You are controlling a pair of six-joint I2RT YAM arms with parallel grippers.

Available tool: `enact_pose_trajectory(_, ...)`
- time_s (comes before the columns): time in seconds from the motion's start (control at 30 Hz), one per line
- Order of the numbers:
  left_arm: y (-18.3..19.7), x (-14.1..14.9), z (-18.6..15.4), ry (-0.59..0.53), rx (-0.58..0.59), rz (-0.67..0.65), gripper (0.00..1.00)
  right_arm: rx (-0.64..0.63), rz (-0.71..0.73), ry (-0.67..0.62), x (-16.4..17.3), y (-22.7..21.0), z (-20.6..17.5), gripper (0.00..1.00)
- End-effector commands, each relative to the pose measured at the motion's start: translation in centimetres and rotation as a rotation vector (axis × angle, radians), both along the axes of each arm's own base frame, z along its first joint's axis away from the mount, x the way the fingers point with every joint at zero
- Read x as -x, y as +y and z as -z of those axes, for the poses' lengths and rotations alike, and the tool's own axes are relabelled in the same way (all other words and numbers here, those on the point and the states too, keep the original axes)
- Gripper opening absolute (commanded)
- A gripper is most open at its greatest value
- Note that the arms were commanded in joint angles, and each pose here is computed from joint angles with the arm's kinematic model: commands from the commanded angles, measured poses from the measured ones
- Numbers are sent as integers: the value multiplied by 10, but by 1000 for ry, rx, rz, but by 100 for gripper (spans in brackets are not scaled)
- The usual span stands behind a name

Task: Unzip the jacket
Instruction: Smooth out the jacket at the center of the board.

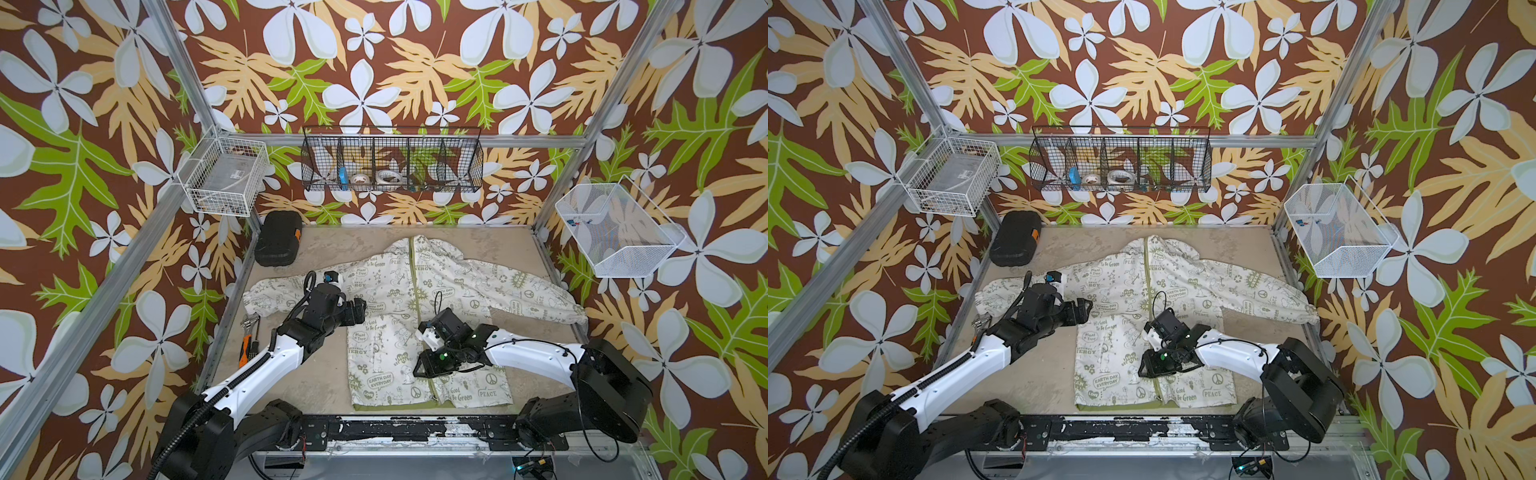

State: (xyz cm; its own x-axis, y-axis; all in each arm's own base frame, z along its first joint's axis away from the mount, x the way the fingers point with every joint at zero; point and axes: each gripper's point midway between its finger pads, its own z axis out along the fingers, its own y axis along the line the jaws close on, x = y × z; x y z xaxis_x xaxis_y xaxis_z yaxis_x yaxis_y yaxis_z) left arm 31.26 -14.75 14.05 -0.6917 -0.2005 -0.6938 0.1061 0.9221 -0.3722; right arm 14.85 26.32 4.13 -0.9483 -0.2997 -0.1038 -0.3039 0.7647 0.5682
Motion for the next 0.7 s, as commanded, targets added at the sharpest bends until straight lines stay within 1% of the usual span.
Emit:
enact_pose_trajectory(0.0,-1,2,2,9,-2,9,89,-45,-52,-18,6,7,-6,39)
enact_pose_trajectory(0.07,-1,2,1,9,0,8,89,-56,-65,-26,9,11,-12,32)
enact_pose_trajectory(0.23,-1,1,1,8,0,10,89,-39,-46,-21,12,13,-25,3)
enact_pose_trajectory(0.27,-1,2,1,8,0,10,89,-24,-34,-21,12,11,-26,0)
enact_pose_trajectory(0.43,-1,2,-1,5,-1,14,89,101,44,-20,16,-18,-24,0)
enact_pose_trajectory(0.53,-2,2,-2,4,-4,15,89,112,56,29,31,-29,-11,0)
enact_pose_trajectory(0.6,-2,1,-2,6,-10,18,89,113,60,71,42,-35,0,11)
enact_pose_trajectory(0.67,-2,-1,-4,2,-21,20,89,145,90,47,40,-44,-1,35)
